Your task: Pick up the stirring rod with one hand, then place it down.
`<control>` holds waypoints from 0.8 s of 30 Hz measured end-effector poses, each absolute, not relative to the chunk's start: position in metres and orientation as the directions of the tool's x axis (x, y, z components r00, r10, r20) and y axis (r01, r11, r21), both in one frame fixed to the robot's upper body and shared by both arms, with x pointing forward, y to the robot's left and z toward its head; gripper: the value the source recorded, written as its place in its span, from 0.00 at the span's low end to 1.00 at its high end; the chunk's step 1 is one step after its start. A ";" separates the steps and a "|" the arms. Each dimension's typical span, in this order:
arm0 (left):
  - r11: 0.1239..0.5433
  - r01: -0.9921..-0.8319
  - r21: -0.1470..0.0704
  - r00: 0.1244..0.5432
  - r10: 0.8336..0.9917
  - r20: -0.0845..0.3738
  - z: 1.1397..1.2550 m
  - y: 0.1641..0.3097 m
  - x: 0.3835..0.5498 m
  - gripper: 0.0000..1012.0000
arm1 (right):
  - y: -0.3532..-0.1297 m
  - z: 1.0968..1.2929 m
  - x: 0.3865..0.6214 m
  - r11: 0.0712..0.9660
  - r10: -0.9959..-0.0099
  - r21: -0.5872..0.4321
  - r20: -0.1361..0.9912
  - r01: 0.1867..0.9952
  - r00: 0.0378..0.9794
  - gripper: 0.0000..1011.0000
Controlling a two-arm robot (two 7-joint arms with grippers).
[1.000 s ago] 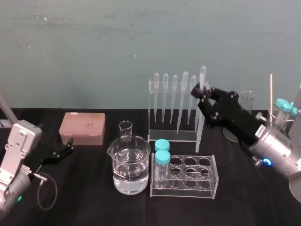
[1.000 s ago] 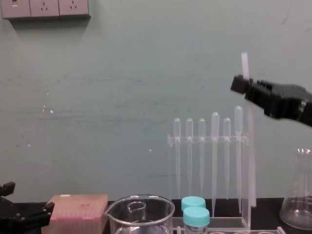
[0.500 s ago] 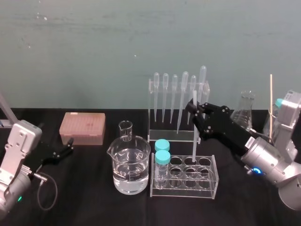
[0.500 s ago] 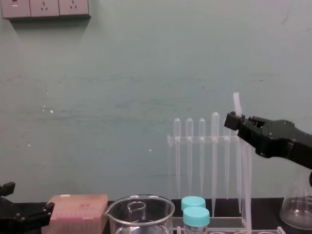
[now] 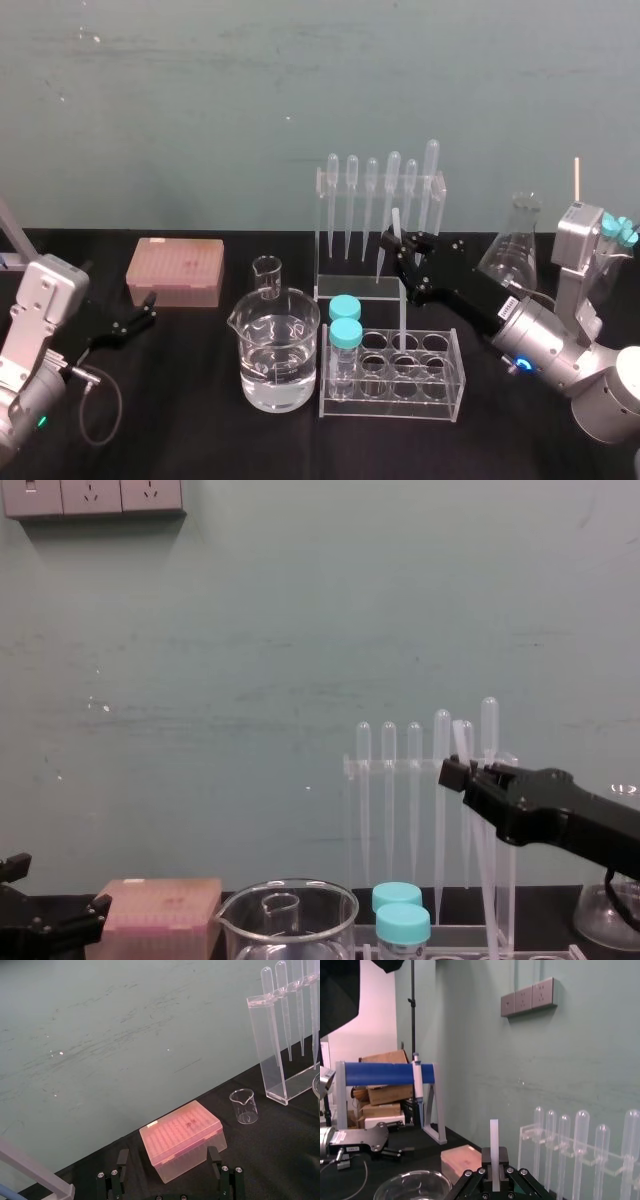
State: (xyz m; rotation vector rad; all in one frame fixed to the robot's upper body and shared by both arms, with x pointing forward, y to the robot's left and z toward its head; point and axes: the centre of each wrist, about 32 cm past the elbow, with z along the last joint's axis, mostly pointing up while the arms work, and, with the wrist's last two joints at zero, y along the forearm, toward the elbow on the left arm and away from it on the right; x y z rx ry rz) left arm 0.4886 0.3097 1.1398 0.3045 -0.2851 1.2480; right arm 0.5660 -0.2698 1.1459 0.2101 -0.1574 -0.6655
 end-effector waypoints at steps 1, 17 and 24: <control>0.287 -0.955 0.070 0.292 0.880 0.374 1.140 0.310 0.489 0.99 | -0.269 1.144 0.566 0.767 -0.627 0.235 0.072 0.598 0.776 0.07; 0.287 -0.955 0.070 0.292 0.880 0.374 1.140 0.310 0.489 0.99 | -0.268 1.127 0.560 0.754 -0.646 0.178 0.024 0.633 0.763 0.07; 0.287 -0.955 0.070 0.292 0.880 0.374 1.140 0.310 0.489 0.99 | -0.267 1.124 0.558 0.752 -0.649 0.166 0.013 0.638 0.761 0.07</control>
